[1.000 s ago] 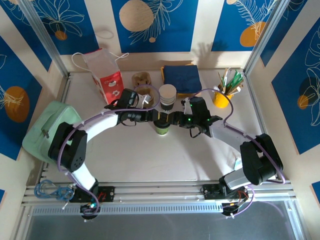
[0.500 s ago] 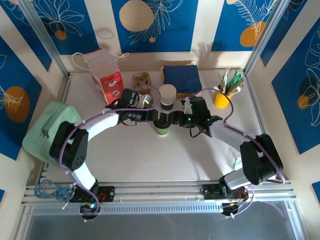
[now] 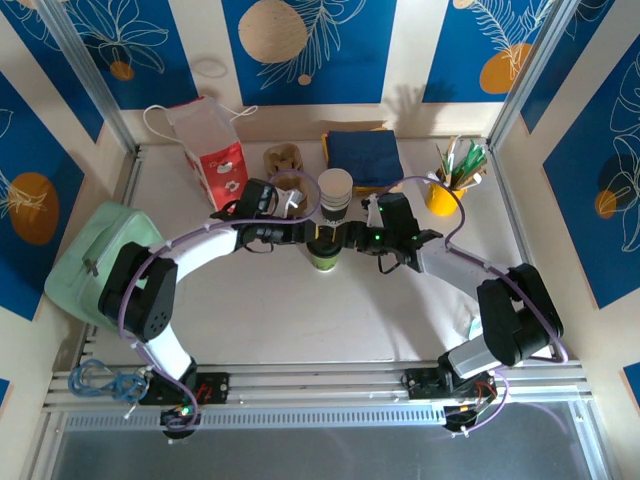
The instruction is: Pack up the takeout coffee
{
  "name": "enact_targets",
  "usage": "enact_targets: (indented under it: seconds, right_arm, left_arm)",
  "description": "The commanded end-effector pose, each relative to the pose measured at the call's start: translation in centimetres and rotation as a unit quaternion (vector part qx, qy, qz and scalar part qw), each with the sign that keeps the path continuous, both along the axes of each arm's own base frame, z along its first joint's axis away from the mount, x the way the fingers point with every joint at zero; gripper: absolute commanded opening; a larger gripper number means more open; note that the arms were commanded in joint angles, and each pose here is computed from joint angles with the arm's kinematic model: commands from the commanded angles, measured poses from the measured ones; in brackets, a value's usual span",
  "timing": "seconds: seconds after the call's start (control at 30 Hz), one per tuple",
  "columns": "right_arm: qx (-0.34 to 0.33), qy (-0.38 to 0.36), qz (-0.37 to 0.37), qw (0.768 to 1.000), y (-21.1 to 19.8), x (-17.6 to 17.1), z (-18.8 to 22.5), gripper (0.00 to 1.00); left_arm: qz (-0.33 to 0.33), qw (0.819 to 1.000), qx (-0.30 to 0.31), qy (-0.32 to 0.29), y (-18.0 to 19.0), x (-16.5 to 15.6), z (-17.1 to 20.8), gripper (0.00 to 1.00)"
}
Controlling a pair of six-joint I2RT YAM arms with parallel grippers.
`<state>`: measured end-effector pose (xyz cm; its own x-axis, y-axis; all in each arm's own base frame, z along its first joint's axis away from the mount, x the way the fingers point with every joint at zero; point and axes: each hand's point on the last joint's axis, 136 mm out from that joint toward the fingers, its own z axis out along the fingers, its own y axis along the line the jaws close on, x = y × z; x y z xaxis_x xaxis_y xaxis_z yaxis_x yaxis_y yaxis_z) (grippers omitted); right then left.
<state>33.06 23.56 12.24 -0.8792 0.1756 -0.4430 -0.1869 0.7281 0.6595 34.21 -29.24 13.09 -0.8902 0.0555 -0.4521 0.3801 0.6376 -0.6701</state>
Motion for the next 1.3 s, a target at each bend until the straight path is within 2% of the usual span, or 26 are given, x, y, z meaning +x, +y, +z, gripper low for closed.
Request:
enact_targets:
  seconds: [0.0,0.43,0.87,1.0,1.27]
  right_arm:
    - [-0.022,0.015,-0.011,1.0,-0.3,0.0,-0.7,0.57]
    - [-0.032,0.021,-0.028,0.999,-0.8,-0.1,-1.1,0.57]
    - [-0.057,0.065,-0.066,0.994,-1.7,-0.4,-2.9,0.56]
    - [-0.07,0.089,-0.089,0.99,-2.4,-0.6,-3.8,0.56]
    - [-0.089,0.112,-0.12,0.982,-2.9,-2.0,-5.1,0.56]
  left_arm:
    - [0.001,1.0,0.013,0.013,0.8,-0.7,-1.2,0.5]
    - [0.014,1.0,0.018,0.018,1.8,-1.0,-1.8,0.48]
    - [0.018,0.999,0.004,0.039,1.7,-1.5,-3.9,0.46]
    - [0.017,0.999,0.021,0.041,2.0,-2.1,-5.1,0.46]
    - [0.014,0.999,0.019,0.032,1.8,-2.5,-4.7,0.45]
